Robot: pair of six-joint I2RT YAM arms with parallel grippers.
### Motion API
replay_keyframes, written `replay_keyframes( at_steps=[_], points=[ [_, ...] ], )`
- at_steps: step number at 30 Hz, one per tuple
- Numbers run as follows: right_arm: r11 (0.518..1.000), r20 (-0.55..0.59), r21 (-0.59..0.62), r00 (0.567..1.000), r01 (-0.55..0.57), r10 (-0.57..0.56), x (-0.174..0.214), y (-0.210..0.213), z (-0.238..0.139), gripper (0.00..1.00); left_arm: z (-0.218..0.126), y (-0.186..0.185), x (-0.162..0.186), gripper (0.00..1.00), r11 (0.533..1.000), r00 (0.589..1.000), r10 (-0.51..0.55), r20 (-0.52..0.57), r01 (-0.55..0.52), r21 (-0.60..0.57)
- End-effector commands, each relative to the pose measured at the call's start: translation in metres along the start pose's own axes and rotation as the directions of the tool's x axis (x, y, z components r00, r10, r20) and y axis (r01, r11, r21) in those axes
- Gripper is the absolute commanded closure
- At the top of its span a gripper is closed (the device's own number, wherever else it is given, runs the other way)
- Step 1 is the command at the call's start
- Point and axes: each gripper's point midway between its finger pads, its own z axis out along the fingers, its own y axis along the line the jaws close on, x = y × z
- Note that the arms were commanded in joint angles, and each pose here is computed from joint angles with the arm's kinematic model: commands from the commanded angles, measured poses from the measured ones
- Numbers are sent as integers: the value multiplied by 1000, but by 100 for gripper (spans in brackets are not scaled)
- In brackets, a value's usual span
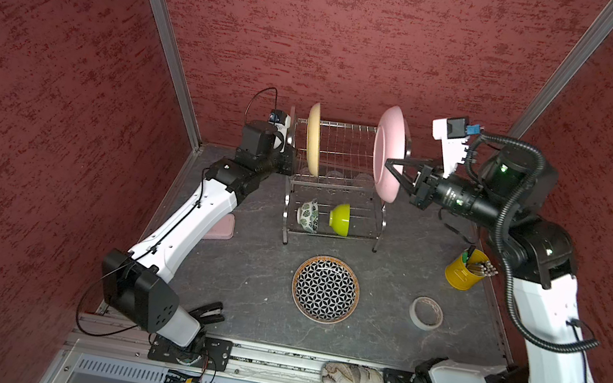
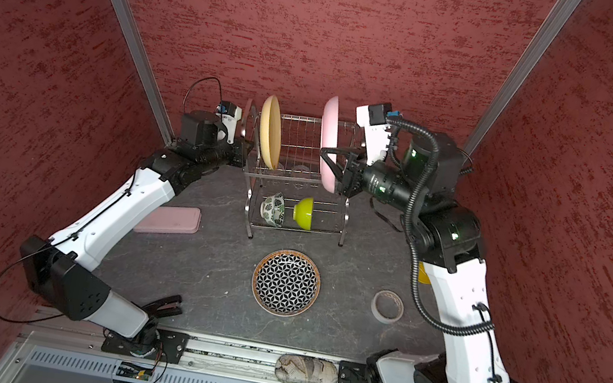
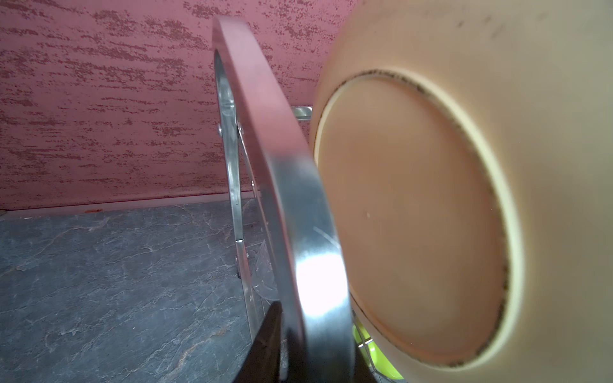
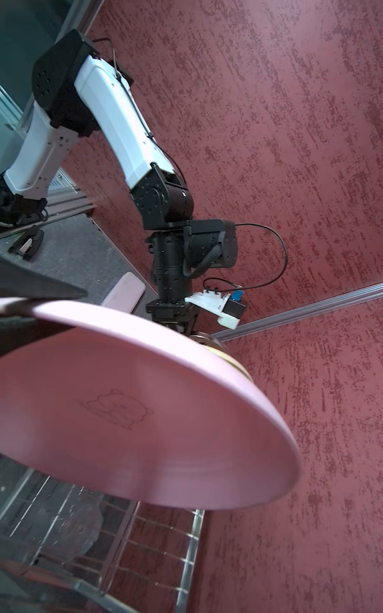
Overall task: Unload the mixed dishes from the dish rack
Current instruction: 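Grip the pink plate rim and pull it out of the rack, then lower the pink plate onto the patterned plate with the right gripper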
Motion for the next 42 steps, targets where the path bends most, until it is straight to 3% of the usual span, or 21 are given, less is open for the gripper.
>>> replay_keyframes(
  at_steps=[1, 10, 24, 31, 37, 42],
  points=[
    [996, -6, 86, 1000, -11, 12, 12, -12, -9, 100, 3, -9, 4, 77, 994, 995, -98, -31, 99, 55],
    [945, -278, 322, 950, -49, 144, 117, -60, -3, 100, 3, -8, 2, 76, 994, 995, -98, -25, 99, 50],
    [952, -422, 299, 885, -68, 196, 178, -41, 10, 100, 12, -11, 4, 76, 992, 993, -108, -43, 110, 66],
    [949, -594, 310, 791, 58, 145, 235, -32, 26, 100, 12, -13, 1, 76, 993, 994, -99, -40, 102, 67],
    [940, -748, 288, 656, 183, 101, 287, -20, 36, 100, 13, -14, 0, 76, 992, 994, -101, -41, 103, 70],
    [939, -812, 259, 578, 227, 85, 310, -12, 42, 100, 13, -14, 0, 76, 992, 994, -100, -44, 103, 72]
  ],
)
